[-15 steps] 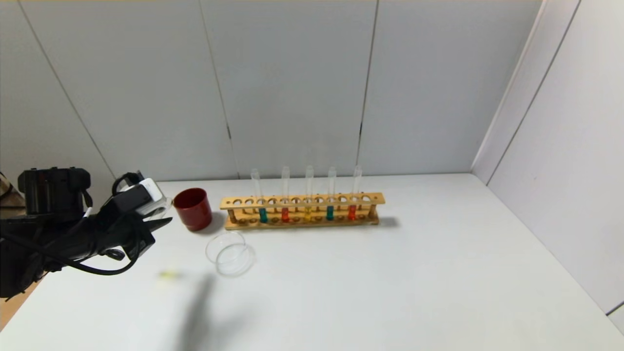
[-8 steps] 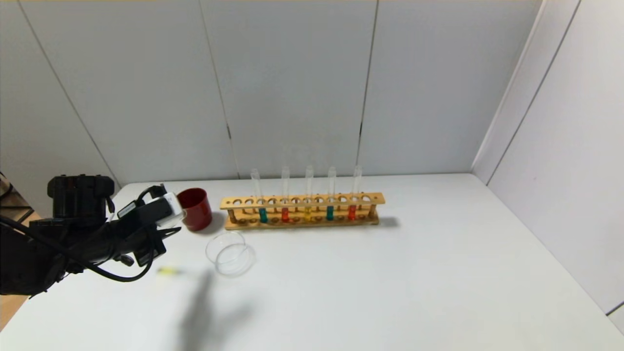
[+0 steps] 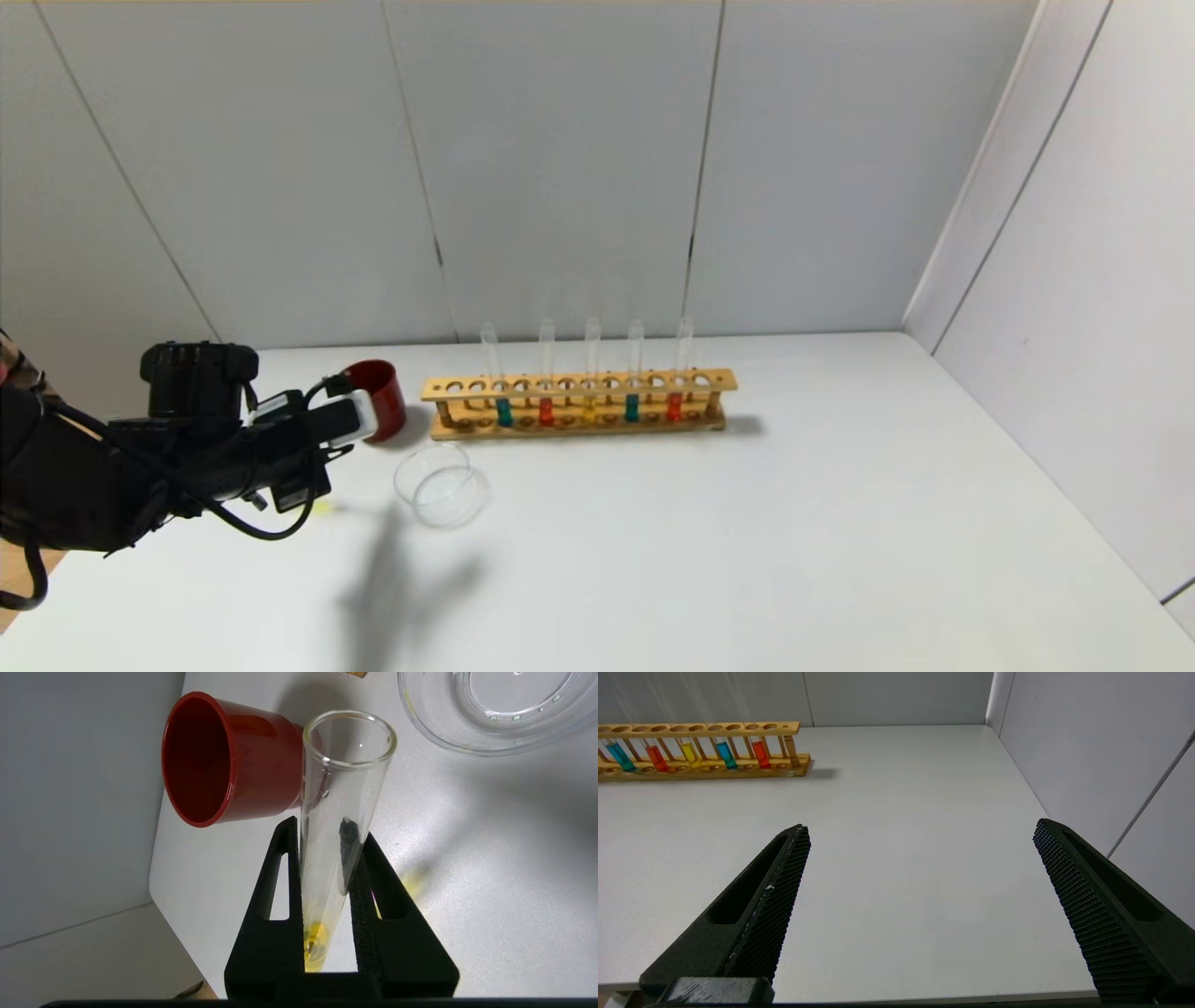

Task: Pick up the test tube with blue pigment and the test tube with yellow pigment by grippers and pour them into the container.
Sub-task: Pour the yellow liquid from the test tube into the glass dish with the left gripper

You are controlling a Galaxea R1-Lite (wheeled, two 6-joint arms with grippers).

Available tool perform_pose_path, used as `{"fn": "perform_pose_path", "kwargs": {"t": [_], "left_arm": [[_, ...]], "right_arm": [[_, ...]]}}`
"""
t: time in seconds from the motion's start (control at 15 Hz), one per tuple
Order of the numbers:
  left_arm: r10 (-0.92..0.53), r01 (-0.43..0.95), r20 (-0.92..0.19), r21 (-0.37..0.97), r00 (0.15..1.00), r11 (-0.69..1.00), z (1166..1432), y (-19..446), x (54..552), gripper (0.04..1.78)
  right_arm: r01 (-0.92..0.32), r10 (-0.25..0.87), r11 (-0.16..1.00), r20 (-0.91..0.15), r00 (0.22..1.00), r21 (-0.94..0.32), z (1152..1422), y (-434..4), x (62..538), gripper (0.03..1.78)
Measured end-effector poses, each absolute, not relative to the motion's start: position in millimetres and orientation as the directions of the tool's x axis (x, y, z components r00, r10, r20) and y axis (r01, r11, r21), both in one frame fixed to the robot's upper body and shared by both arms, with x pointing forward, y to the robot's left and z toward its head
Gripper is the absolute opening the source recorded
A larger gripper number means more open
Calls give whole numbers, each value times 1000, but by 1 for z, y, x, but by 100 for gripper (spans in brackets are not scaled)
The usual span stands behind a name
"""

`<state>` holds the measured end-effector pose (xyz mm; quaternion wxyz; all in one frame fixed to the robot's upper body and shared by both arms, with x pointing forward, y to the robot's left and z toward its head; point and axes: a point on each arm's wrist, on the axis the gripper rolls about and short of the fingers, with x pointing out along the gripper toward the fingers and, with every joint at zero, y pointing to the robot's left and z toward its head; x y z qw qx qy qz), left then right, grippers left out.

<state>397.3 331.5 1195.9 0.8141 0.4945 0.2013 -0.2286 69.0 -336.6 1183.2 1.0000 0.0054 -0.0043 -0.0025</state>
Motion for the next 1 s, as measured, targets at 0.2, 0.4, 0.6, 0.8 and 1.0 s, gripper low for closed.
{"fn": "perform_pose_path", "kwargs": {"t": [0.2,0.4,0.6,0.8,1.0], "left_arm": [[-144,573,-563,739,814,354,1193,325,401,33],[-154,583,-566,747,810,321,1192,317,401,33],[-140,581,-566,766,812,276,1192,314,401,33],[-126,583,-571,775,812,243,1192,311,401,33],[-88,584,-578,797,812,155,1190,309,400,33]], "right_arm": [[5,-5,1000,8,1000,11,1183,-337,69,175],[5,-5,1000,9,1000,10,1183,-337,69,175],[5,-5,1000,9,1000,11,1183,-337,69,175],[5,-5,1000,8,1000,11,1183,-337,69,175],[5,-5,1000,8,1000,11,1183,-337,69,175]]}}
